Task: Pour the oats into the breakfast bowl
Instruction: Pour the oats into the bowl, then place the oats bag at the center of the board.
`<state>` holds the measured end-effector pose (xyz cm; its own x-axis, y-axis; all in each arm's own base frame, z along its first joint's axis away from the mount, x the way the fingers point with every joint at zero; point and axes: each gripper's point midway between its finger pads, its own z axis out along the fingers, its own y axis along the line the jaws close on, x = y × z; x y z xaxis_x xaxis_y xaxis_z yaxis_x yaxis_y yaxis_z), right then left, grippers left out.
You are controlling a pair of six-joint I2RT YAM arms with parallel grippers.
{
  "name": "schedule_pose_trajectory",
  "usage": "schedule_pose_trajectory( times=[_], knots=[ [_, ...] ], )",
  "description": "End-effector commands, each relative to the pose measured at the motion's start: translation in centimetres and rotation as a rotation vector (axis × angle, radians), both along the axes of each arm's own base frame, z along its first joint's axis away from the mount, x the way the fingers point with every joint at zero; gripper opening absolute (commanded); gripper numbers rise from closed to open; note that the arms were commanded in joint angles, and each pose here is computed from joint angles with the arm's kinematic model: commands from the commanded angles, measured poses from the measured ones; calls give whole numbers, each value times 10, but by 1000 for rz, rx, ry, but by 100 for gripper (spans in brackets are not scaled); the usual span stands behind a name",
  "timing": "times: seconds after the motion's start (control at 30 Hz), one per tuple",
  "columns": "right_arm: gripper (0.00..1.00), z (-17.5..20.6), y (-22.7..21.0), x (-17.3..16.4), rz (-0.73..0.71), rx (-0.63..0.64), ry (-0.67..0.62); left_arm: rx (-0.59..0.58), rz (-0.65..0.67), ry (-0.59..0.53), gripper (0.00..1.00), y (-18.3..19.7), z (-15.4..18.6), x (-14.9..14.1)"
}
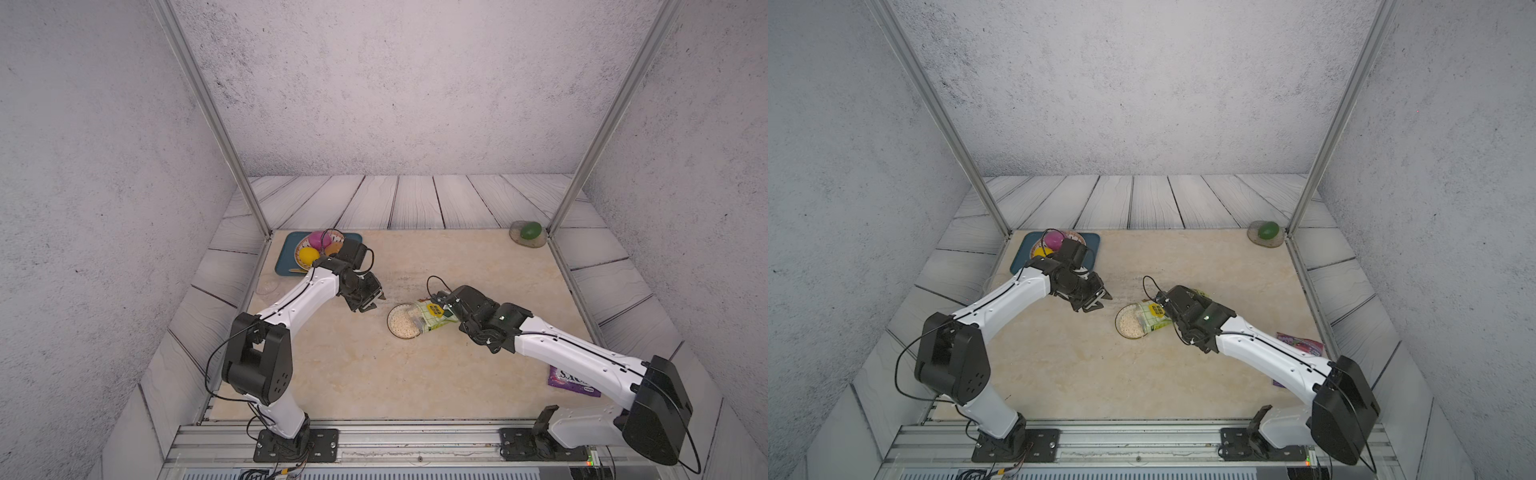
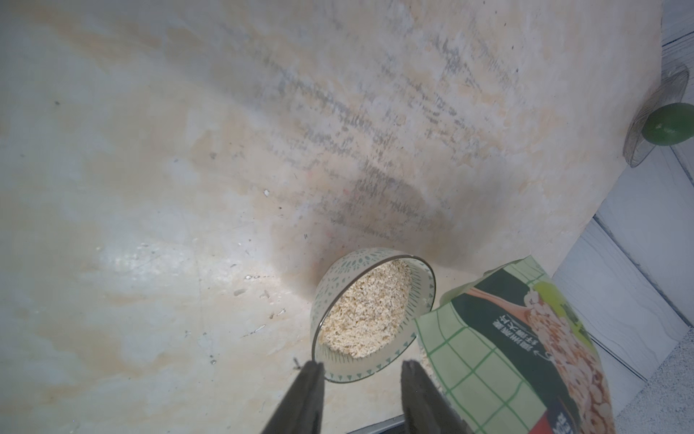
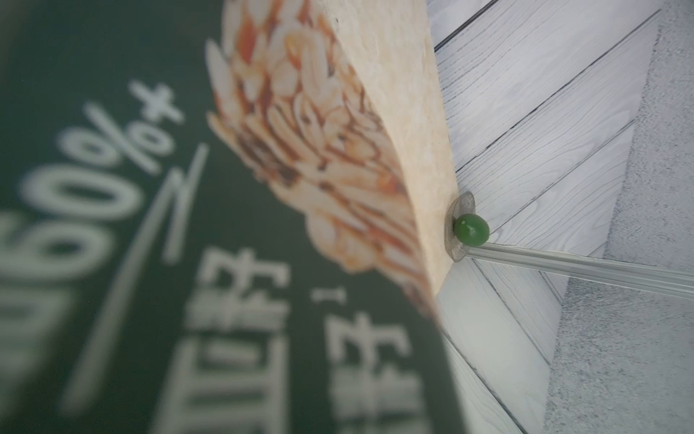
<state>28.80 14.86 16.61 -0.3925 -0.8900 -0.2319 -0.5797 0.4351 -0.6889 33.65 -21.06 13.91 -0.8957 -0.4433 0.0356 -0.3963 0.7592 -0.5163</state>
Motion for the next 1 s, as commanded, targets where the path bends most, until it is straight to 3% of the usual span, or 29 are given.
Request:
schedule_pose_trajectory(
  times=[0.0,0.27,0.5,0.57,0.73,0.97],
  knots=[
    [0,30,5,9,-62,210,-113,44,3,-17,40,10,13,-1],
    [0,51,-7,7,-175,609,-126,86,-3,-52,40,16,30,5],
    [0,86,-11,7,-246,1293,-192,79,-11,-62,40,16,37,1],
    [0,85,-5,7,-228,1404,-163,63,-10,-63,40,14,38,0],
    [0,62,2,14,-266,1354,-72,26,-1,-68,40,6,40,-1],
    [0,29,8,42,-328,1296,-43,10,4,-81,40,3,43,-3]
  ],
)
